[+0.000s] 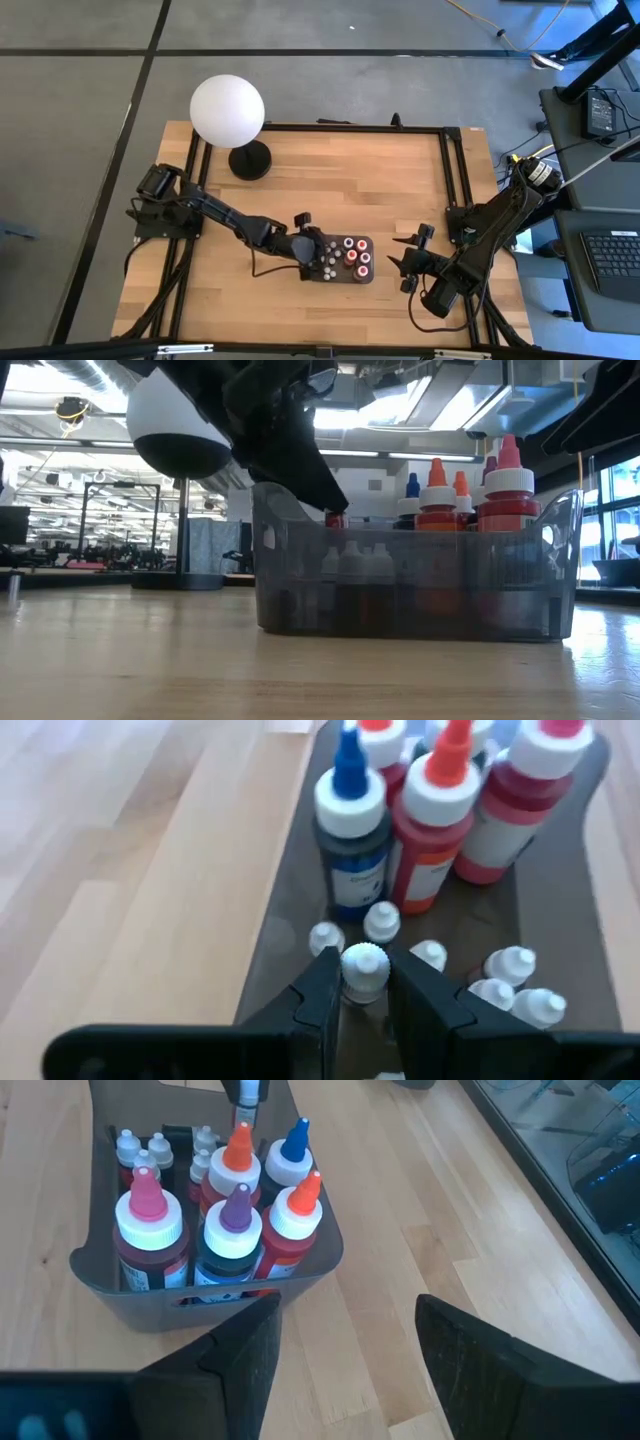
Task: Pick & Place food coloring
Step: Put the small food coloring bottle into the black bin
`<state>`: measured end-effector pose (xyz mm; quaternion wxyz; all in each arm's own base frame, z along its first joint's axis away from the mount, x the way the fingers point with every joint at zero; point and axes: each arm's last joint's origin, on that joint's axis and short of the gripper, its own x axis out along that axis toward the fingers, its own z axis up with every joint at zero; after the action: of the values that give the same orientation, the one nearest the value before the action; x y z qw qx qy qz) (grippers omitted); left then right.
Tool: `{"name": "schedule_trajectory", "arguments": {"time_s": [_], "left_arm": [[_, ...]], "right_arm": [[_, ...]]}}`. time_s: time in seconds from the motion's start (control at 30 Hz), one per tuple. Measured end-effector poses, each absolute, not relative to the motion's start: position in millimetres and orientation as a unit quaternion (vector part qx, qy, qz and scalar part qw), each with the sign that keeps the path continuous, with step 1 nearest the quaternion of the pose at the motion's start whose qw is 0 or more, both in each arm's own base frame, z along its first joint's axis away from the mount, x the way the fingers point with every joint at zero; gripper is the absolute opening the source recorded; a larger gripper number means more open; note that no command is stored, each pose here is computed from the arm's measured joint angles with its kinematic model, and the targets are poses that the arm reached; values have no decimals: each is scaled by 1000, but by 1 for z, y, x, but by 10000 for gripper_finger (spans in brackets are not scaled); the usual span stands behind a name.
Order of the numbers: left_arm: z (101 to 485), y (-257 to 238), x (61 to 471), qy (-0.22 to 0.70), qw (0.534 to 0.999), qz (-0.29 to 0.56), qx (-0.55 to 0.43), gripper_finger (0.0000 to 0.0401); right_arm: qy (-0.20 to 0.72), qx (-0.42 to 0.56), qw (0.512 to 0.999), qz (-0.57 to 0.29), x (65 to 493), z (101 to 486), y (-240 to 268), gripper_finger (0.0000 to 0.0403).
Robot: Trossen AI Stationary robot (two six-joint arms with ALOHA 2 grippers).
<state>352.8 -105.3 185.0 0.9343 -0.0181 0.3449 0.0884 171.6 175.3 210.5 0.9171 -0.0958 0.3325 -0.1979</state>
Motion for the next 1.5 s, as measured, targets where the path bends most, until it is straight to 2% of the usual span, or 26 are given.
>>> {"name": "schedule_trajectory", "arguments": {"time_s": [0.63,1.27,1.5], "left_arm": [[178,-103,349,368,920,121,-54,66],[162,-105,356,380,917,104,-56,66],[162,-104,356,378,918,105,-57,88]], "right_arm": [[332,-96,917,-198,172,210,175,233],[332,-95,917,-198,172,211,175,233],[332,-96,917,-198,172,211,175,233]]}}
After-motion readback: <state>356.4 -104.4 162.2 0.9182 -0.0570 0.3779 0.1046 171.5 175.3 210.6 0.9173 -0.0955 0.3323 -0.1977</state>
